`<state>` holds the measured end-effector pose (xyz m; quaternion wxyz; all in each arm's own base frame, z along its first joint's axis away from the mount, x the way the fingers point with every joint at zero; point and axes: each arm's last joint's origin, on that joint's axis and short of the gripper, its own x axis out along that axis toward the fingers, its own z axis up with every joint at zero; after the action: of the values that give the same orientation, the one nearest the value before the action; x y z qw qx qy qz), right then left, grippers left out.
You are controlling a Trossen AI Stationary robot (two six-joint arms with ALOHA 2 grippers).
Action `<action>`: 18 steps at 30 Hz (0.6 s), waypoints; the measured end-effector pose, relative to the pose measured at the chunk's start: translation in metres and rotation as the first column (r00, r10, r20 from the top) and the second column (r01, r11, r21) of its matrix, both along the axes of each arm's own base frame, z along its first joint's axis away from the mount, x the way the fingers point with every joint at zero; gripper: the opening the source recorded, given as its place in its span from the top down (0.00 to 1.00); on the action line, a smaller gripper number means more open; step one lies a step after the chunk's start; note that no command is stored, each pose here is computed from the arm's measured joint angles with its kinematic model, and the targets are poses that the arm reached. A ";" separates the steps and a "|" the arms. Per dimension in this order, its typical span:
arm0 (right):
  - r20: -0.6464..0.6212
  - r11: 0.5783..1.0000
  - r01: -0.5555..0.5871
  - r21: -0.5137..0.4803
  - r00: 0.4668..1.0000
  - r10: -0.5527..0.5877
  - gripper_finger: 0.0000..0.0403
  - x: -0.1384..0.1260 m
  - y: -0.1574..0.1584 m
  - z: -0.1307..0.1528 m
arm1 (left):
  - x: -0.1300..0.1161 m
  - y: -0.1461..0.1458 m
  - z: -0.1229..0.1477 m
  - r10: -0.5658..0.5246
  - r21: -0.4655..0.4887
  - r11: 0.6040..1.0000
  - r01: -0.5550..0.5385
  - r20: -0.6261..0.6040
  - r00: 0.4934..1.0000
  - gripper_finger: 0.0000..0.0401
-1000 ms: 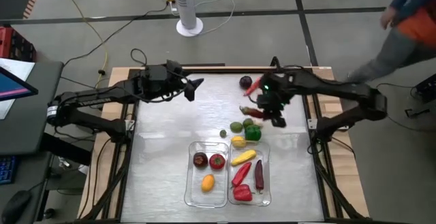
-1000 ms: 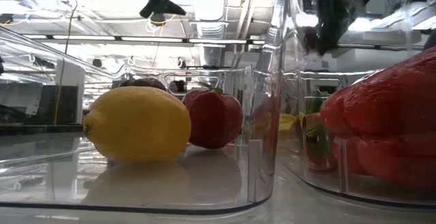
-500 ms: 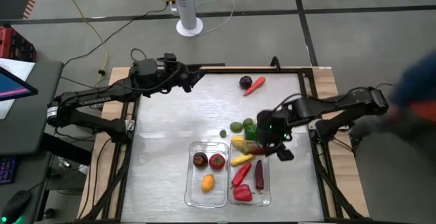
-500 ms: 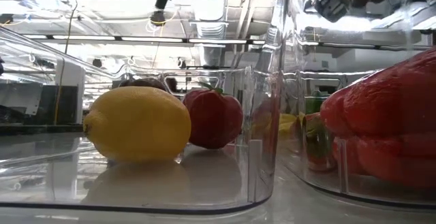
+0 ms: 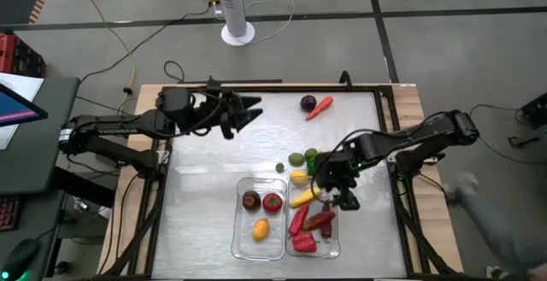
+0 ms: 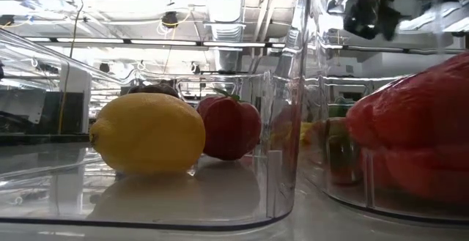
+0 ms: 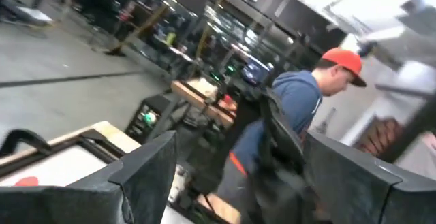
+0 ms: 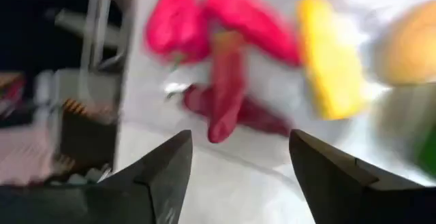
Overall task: Sort produce into baskets
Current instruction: Put the green bell pepper into the right transparent bin
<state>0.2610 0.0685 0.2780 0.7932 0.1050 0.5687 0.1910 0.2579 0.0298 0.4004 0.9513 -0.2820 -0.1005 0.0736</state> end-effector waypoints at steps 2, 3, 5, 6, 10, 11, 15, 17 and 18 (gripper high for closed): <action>0.048 0.995 0.091 -0.050 0.995 -0.089 0.32 0.002 -0.013 0.010 | -0.001 -0.004 -0.002 -0.045 0.003 0.999 0.045 -0.029 0.999 0.25; 0.076 0.986 0.147 -0.080 0.987 -0.141 0.32 0.004 -0.020 0.015 | 0.000 -0.007 -0.004 -0.067 0.000 0.998 0.067 -0.047 0.997 0.25; 0.134 0.955 0.262 -0.142 0.960 -0.244 0.32 0.007 -0.038 0.025 | 0.001 -0.012 -0.010 -0.095 -0.007 0.995 0.095 -0.109 0.990 0.25; 0.163 0.932 0.320 -0.171 0.942 -0.293 0.32 0.009 -0.048 0.030 | 0.001 -0.014 -0.013 -0.103 -0.002 0.995 0.104 -0.145 0.984 0.25; 0.213 0.845 0.490 -0.212 0.867 -0.450 0.32 0.012 -0.090 0.039 | 0.001 -0.023 -0.024 -0.109 0.031 0.992 0.122 -0.268 0.957 0.25; 0.210 0.831 0.512 -0.217 0.856 -0.472 0.32 0.011 -0.100 0.039 | 0.001 -0.025 -0.026 -0.105 0.036 0.992 0.119 -0.281 0.954 0.25; 0.198 0.801 0.532 -0.275 0.847 -0.494 0.31 0.003 -0.133 0.033 | -0.002 -0.033 -0.023 -0.107 0.108 0.984 0.143 -0.284 0.953 0.27; 0.189 0.786 0.538 -0.304 0.843 -0.504 0.31 -0.003 -0.150 0.030 | -0.004 -0.034 -0.022 -0.096 0.147 0.979 0.145 -0.296 0.950 0.29; 0.177 0.778 0.542 -0.318 0.840 -0.513 0.30 -0.007 -0.158 0.029 | -0.005 -0.034 -0.024 -0.076 0.157 0.979 0.131 -0.314 0.946 0.30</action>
<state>0.2538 -0.0893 0.3068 0.8425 0.1068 0.5088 -0.1407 0.2526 -0.0039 0.3767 0.9791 -0.1868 0.0573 0.0569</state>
